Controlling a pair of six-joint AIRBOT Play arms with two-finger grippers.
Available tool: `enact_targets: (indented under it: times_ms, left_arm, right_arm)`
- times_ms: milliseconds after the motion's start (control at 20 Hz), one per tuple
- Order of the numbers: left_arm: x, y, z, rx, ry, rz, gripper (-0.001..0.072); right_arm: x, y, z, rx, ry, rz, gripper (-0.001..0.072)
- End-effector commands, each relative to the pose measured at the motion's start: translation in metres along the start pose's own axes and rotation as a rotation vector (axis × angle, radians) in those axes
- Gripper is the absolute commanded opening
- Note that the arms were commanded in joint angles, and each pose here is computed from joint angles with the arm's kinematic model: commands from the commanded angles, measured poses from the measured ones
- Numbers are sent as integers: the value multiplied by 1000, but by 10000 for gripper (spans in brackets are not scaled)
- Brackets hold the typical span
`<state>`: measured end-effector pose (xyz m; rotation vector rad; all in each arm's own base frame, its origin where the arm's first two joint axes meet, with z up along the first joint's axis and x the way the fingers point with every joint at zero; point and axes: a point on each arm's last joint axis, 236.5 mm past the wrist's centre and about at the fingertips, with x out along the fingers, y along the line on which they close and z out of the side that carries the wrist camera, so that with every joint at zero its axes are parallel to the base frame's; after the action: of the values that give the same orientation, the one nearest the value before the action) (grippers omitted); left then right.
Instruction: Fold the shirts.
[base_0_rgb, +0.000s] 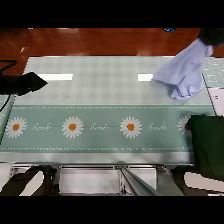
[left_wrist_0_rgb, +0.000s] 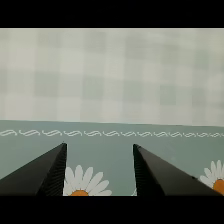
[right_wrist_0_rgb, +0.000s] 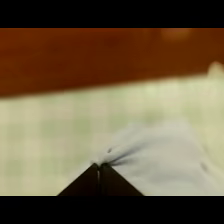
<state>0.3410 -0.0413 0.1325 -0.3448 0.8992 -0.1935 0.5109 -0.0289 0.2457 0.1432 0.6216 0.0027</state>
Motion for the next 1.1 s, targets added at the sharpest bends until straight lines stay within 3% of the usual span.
enact_targets:
  times_ms: [0, 300, 500, 800, 1050]
  left_arm:
    - [-42, -16, -7, 55, -111, -7, 507]
    - [-37, -11, -55, 30, -85, -12, 507]
    - [-27, -11, -64, 13, -65, -31, 507]
    - [-34, 8, -31, -29, -202, 24, 507]
    - [-32, 5, -39, -32, -171, 12, 507]
  right_arm:
    - [-101, 49, 73, -92, -255, 83, 20]
    - [-207, 129, 113, -210, -514, 234, 20]
    - [-225, 178, 86, -276, -462, 357, 20]
    - [-197, 278, -33, -395, -112, 611, 20]
    - [-117, 352, -199, -371, 263, 745, 20]
